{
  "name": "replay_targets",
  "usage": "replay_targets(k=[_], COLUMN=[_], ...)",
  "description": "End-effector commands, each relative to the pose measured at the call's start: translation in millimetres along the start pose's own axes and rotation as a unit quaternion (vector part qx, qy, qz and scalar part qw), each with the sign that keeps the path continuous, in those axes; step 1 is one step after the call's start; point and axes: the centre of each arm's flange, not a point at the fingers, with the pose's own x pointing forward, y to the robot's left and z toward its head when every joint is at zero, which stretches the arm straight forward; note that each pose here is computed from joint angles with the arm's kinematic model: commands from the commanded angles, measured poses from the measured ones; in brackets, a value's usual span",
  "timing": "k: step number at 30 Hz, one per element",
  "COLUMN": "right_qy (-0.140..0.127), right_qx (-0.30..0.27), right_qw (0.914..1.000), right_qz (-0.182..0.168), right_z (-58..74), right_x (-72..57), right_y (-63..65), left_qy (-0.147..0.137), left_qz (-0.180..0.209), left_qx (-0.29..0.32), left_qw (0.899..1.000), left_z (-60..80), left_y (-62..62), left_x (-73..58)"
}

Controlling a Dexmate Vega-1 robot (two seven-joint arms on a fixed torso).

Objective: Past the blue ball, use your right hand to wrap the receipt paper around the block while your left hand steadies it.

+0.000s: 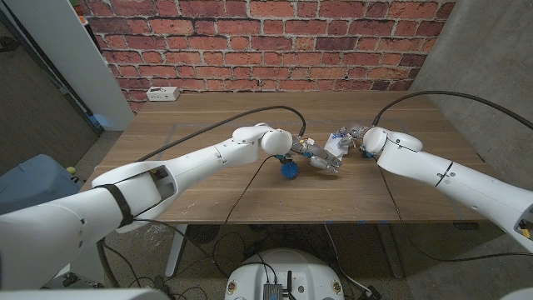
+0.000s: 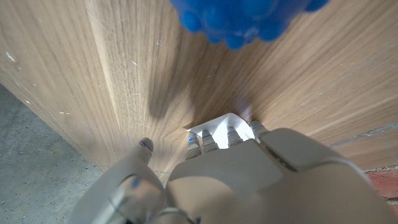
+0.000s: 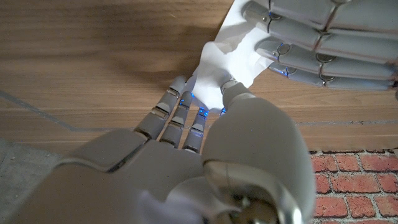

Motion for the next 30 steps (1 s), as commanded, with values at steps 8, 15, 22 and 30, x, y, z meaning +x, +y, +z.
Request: replay_targets(k=[8,15,22,30], right_qy=[0.001,-0.010,-0.013,-0.040], right_qx=[-0.090,-0.121,-0.143,-0.150], right_qw=[0.9957,0.9917,0.9884,0.9832], right_qz=[-0.022,-0.043,-0.049,-0.096], right_z=[20.6,25.2,25.6,24.8], right_x=[13.7,17.4,23.4,22.4], right_y=[3.0,5.5,14.1,17.6], left_qy=[-0.001,0.001,-0.001,-0.003], left_qz=[0.006,0.008,0.011,0.010], left_qx=[-0.004,-0.007,-0.011,-0.010], left_qw=[1.000,1.000,1.000,1.000], left_z=[-1.1,-2.5,-3.9,-5.1], left_y=[0.7,0.0,1.4,2.5], left_x=[-1.7,-2.2,-2.7,-2.6])
